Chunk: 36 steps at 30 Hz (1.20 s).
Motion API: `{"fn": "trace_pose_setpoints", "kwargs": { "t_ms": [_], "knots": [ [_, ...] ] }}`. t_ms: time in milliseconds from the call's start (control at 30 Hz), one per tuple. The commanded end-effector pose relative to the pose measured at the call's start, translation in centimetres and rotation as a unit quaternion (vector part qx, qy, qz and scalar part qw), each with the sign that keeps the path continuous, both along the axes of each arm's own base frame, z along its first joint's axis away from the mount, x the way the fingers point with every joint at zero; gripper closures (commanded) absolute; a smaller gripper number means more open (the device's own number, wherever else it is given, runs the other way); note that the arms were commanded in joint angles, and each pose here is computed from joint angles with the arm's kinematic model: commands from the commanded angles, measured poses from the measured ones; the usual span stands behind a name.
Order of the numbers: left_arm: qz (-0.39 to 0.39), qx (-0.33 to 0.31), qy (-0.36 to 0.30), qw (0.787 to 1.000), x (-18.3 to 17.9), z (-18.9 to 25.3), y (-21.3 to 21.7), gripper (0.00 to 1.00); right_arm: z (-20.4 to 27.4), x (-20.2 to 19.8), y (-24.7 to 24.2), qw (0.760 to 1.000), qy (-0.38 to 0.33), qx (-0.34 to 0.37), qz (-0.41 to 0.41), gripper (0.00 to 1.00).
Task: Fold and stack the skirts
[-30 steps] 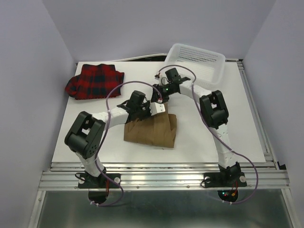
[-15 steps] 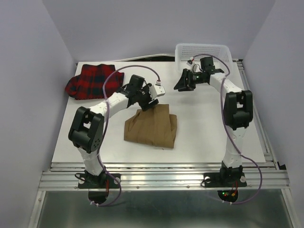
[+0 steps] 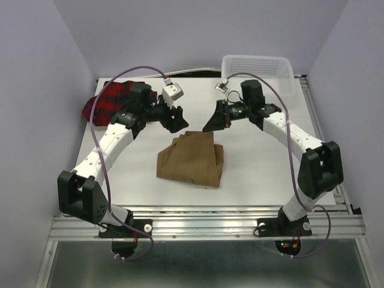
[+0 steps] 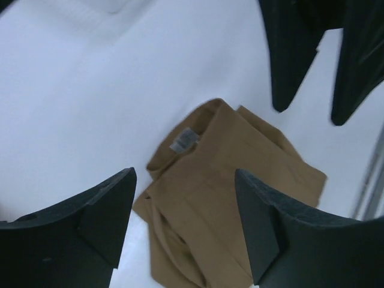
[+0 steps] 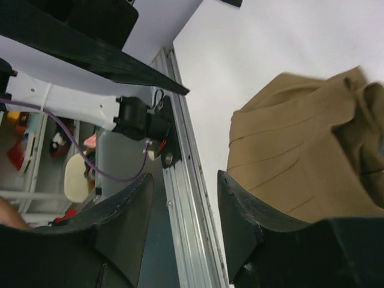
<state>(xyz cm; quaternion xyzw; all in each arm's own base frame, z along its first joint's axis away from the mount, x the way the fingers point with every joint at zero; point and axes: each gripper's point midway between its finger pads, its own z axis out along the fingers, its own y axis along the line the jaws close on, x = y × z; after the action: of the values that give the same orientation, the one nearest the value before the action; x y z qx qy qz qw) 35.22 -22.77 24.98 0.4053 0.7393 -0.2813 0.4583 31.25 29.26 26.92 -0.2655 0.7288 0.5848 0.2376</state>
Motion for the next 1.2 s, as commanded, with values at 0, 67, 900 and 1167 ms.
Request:
{"fn": "trace_pose_setpoints", "kwargs": {
  "t_ms": [0, 67, 900, 1167],
  "knots": [
    [-0.047, -0.111, 0.163, 0.979, -5.5, -2.3, -2.5, 0.30, -4.5, -3.0, 2.0, 0.997, 0.061, -0.026, 0.042, 0.48],
    [-0.056, -0.134, 0.207, 0.968, -6.6, -4.3, -3.0, 0.39, -7.0, -3.1, 2.2, 0.994, 0.096, -0.042, 0.036, 0.50],
    [0.108, -0.093, 0.156, 0.977, 3.9, -7.1, 0.3, 0.42, -16.4, 6.4, -2.8, 0.966, -0.010, -0.238, -0.104, 0.50],
    [0.298, -0.105, 0.085, 0.945, 2.8, -0.4, 10.4, 0.01, -6.9, 6.3, 3.8, 0.938, -0.180, -0.257, -0.148, 0.32]
  ]
}}
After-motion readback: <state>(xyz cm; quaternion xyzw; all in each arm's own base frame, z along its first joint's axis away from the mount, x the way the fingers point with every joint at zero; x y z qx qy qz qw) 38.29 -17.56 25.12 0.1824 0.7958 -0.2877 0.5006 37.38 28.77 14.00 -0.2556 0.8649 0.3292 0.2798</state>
